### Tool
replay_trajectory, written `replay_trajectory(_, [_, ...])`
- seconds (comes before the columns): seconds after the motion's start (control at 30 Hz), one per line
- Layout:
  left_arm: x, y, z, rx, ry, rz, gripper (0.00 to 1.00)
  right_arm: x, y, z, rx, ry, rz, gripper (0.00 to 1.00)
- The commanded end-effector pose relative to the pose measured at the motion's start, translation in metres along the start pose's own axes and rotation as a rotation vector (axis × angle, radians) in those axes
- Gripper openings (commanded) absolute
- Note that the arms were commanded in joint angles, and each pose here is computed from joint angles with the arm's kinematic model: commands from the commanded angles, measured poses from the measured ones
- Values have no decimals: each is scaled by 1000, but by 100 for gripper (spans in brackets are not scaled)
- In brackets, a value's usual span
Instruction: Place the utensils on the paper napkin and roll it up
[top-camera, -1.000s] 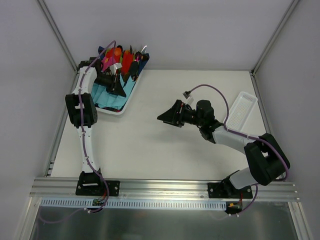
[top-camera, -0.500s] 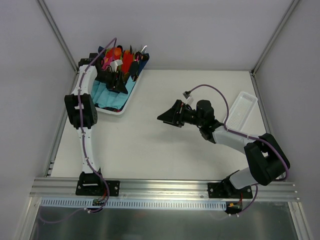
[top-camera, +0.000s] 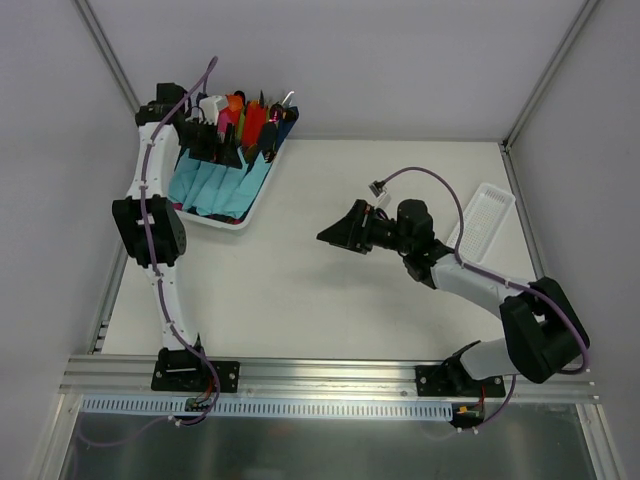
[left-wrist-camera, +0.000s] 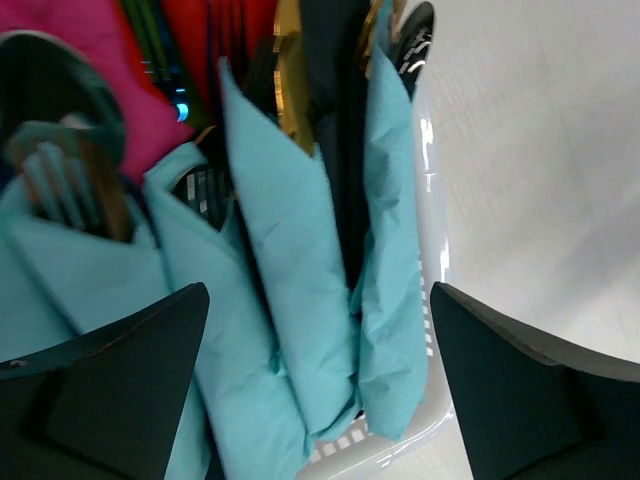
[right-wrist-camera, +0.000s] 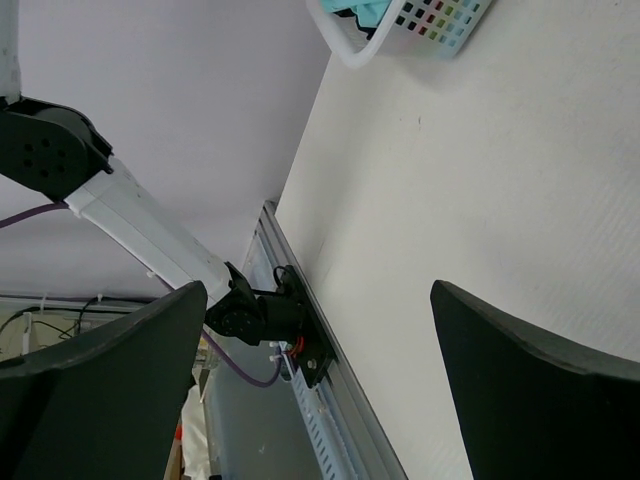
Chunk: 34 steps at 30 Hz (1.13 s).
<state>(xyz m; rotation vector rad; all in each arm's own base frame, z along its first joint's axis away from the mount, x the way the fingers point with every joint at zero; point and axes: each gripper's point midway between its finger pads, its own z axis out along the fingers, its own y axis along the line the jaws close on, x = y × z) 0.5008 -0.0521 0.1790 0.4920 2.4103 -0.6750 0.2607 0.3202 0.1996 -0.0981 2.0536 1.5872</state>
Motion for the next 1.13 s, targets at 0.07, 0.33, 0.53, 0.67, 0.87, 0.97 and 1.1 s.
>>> replay_trajectory(0.07, [-47,-21,-81,-131,-186,116,98,-7,-1,-18,96,-18,-132,99])
replay_trajectory(0.33, [-22,-104,-142,40,-292,121,99,-17,-22,-68,410,-5,-322,99])
replay_trajectory(0.53, [45,-150,-151,186,-321,51,99,-29,-34,-114,584,-63,-397,99])
replay_trajectory(0.67, [92,-149,-132,190,-287,-65,99,-21,-48,-128,632,-70,-387,99])
replay_trajectory(0.87, [125,-132,-127,18,-312,-31,99,0,-73,-141,697,-32,-367,99])
replay_trajectory(0.97, [133,-131,-129,-28,-336,-24,99,4,-80,-145,716,-28,-370,99])
replay_trajectory(1.1, [133,-124,-130,-71,-336,-51,99,7,-81,-145,713,-22,-370,99])
